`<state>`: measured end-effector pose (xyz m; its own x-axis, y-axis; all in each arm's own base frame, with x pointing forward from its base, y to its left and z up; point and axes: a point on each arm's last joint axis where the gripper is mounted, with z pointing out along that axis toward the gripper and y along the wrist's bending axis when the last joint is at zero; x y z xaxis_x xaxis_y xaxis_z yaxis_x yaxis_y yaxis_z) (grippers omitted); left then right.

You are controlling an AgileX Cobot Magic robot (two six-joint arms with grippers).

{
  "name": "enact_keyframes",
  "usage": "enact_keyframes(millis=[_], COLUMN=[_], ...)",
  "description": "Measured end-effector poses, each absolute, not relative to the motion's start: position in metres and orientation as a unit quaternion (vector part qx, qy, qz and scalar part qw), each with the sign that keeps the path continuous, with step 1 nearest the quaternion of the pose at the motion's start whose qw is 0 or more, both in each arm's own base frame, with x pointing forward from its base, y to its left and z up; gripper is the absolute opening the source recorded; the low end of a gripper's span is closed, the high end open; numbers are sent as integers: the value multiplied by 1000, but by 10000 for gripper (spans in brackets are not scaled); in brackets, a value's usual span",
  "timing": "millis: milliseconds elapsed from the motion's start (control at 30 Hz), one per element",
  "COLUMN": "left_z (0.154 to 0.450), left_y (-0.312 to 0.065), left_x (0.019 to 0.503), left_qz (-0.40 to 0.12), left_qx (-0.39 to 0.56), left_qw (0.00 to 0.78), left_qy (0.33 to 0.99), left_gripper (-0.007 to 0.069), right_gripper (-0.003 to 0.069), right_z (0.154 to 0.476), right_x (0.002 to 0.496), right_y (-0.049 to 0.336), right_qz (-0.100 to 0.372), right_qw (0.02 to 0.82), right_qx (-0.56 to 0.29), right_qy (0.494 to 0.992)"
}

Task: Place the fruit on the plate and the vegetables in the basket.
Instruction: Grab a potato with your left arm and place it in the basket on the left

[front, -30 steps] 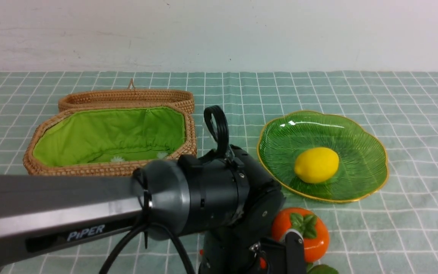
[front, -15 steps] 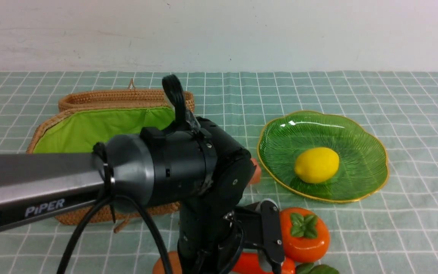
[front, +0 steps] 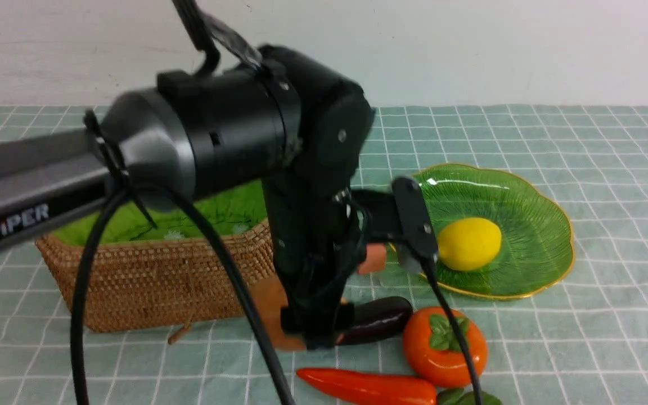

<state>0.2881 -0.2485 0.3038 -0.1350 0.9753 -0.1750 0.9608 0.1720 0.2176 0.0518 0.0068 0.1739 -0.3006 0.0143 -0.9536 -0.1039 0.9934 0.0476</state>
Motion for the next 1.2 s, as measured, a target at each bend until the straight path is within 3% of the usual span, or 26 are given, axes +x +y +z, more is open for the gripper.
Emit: enact_keyframes(millis=[233,500,900,1200], left_z=[348,346,299,292], left_y=[-183,-102,-103,-107], left_x=[343,382,421,424], left_qz=[50,67,43,21], left_qx=[535,412,356,349], left_qw=[209,215,233,230], left_qy=[817,883,904,908], left_gripper=[575,575,575,580], right_gripper=[241,241,241,241], right_z=[174,174,174,174], right_x=[52,52,52,52], right_y=[7,7,7,7], right_qz=[50,50,50,50], right_qw=[591,591,591,591], right_qx=[-28,-28,-28,-28], right_qy=[805,805,805,805])
